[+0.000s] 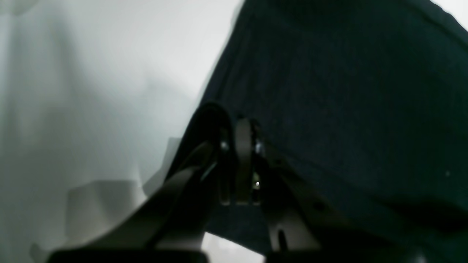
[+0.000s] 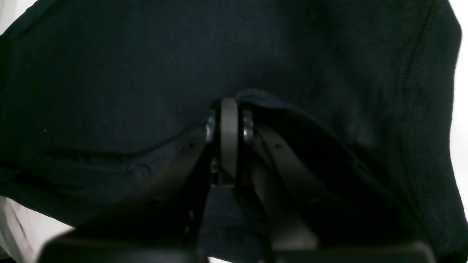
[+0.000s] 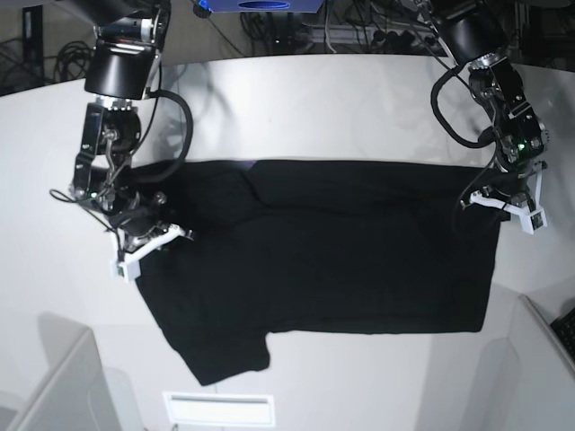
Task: Fold the T-shirt properly
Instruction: 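Carry the shoulder edge with both grippers toward the hem, folding the shirt, then open both grippers and raise them back toward the collar edge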
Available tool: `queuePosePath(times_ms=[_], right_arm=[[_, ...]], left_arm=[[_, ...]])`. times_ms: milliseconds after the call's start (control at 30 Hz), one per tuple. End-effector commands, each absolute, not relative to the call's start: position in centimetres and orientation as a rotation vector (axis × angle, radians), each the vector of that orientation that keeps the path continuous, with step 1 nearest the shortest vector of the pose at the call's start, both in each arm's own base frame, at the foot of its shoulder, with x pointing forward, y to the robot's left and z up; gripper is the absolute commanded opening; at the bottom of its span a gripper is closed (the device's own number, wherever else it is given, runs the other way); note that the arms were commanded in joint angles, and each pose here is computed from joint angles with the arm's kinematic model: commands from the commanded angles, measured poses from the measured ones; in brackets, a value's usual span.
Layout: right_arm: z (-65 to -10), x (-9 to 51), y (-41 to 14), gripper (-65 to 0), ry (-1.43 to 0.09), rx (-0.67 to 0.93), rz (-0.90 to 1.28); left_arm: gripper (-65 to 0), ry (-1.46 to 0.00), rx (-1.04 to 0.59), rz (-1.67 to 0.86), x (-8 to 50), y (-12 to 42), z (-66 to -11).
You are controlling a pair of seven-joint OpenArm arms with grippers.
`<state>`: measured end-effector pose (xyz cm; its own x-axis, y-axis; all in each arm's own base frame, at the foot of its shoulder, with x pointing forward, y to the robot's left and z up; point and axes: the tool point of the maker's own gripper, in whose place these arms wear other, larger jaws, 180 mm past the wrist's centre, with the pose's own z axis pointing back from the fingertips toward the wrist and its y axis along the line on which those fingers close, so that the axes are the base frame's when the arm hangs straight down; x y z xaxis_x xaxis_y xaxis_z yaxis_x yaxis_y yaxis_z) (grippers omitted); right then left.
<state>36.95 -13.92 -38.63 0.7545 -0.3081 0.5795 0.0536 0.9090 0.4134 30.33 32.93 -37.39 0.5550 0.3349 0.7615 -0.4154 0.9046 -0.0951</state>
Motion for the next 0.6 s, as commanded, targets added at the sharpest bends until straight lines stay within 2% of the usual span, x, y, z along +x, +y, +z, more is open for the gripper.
queuePosePath(times_ms=[0, 167, 233, 300, 333, 433, 567], right_arm=[[-36.8, 38.3, -14.3, -65.0, -0.752, 0.395, -0.198], [-37.4, 37.8, -15.0, -65.0, -0.733, 0.377, -0.267], [-37.7, 37.7, -15.5, -53.0, -0.719, 0.363, -0.326], [-37.6, 37.8, -15.7, -44.1, -0.725, 0.358, -0.342], [-37.6, 37.9, -15.8, -42.8, -0.733, 0.356, -0.346], [-37.1, 37.7, -16.3, -42.6, -0.789, 0.34, -0.356], [-35.3, 36.5, -18.0, -42.3, -0.895, 0.282, -0.434]], left_arm=[[-65.0, -0.927, 0.115, 0.44, 31.0, 33.6, -36.0], [-65.0, -0.928, 0.115, 0.444, 31.0, 33.7, -36.1], [-65.0, -0.93, 0.114, 0.442, 31.1, 33.7, -36.0], [-55.1, -0.947, 0.112, 0.442, 31.7, 33.7, -35.5], [-50.2, -0.952, 0.111, 0.445, 31.8, 33.7, -35.3], [-34.7, -0.959, 0.113, 0.446, 32.1, 33.9, -35.0], [-19.6, -0.997, 0.142, 0.43, 32.9, 35.1, -33.2]])
